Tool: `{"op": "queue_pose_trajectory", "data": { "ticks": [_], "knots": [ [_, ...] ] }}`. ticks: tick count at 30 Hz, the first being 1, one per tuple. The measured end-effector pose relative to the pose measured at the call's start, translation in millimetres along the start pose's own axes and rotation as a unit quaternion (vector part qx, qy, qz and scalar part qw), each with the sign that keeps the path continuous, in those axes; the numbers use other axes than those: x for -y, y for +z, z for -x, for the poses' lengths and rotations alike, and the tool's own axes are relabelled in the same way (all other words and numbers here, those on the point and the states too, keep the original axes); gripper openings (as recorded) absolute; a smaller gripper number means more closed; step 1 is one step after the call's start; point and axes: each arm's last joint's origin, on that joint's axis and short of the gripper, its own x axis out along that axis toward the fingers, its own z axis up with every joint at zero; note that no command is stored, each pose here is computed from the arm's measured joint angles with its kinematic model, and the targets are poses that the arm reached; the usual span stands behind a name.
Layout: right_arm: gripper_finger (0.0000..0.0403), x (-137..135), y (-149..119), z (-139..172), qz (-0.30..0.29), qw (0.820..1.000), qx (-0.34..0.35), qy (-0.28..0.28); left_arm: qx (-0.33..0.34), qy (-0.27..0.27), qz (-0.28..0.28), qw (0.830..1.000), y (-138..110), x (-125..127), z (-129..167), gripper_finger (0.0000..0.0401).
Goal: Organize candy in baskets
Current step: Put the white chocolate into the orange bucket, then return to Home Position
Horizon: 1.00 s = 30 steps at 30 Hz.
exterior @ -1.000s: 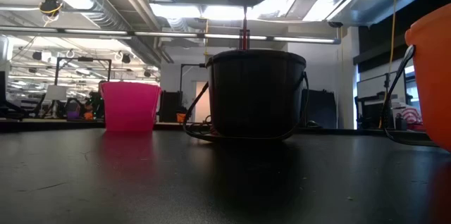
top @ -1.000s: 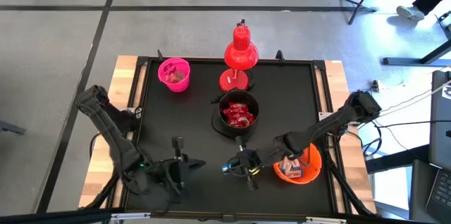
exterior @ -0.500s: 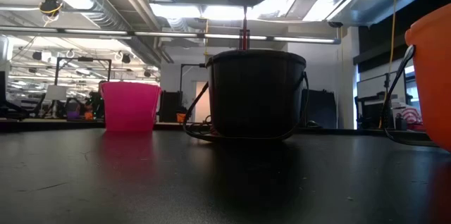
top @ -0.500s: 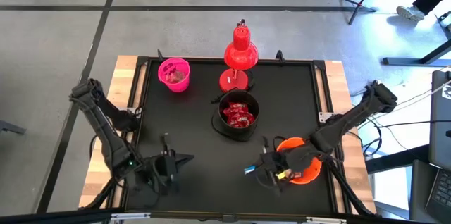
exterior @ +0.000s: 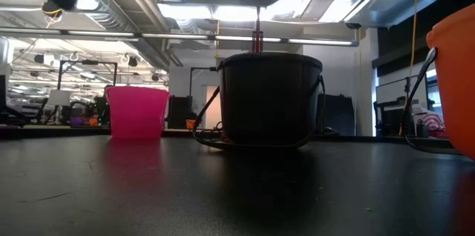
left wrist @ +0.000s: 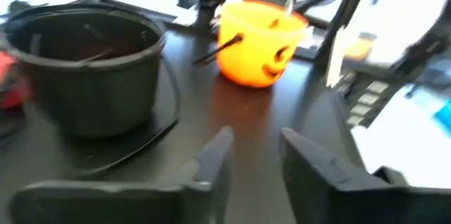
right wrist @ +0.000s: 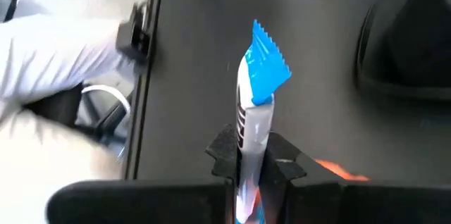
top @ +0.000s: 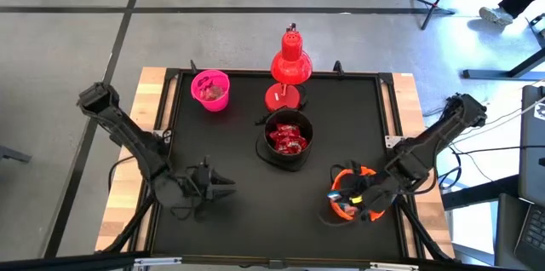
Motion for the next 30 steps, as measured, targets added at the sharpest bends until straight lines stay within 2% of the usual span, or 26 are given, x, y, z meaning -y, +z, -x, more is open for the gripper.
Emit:
{"op": "queue_pose_trajectory", "data": {
  "ticks": [3, 6, 8, 11, 13, 15, 24, 27, 30],
  "knots": [
    [0.002, -0.7, -8.1, 10.4, -0.023, 0.999, -0.026, 0.011, 0.027, -0.031, 0.025, 0.999, -3.8, -10.0, -6.9, 0.0149],
    [0.0021, -0.3, -16.2, 22.2, -0.042, 0.998, -0.041, 0.009, 0.033, -0.032, 0.039, 0.998, -6.5, -20.6, -13.5, 0.0193],
    [0.0027, 3.6, -24.6, 28.4, -0.054, 0.996, -0.061, -0.02, 0.033, -0.03, 0.046, 0.998, -5.8, -24.9, -17.2, 0.0215],
    [0.0039, 13.3, -37.9, 34.5, -0.089, 0.987, -0.091, -0.1, 0.03, -0.035, 0.051, 0.998, -3.6, -28.1, -21.1, 0.0237],
    [0.0051, 18.7, -44.1, 37.6, -0.114, 0.978, -0.11, -0.139, 0.033, -0.039, 0.056, 0.997, -1.9, -28.8, -22.5, 0.0243],
    [0.0067, 20.4, -46.5, 38.9, -0.125, 0.973, -0.119, -0.151, 0.036, -0.037, 0.058, 0.997, -0.9, -29.5, -23.2, 0.0244],
    [0.0175, 15.5, -43.6, 36.9, -0.138, 0.976, -0.119, -0.116, 0.037, -0.036, 0.049, 0.997, 0.8, -32.6, -26.3, 0.024],
    [0.0191, 17.6, -41.7, 38.5, -0.11, 0.981, -0.087, -0.133, 0.042, -0.031, 0.034, 0.998, 3.5, -35.0, -27.0, 0.0239],
    [0.0189, 22.3, -37.7, 44.4, -0.058, 0.981, -0.005, -0.184, 0.047, -0.044, -0.003, 0.998, 11.0, -39.2, -26.5, 0.0232]
  ]
}}
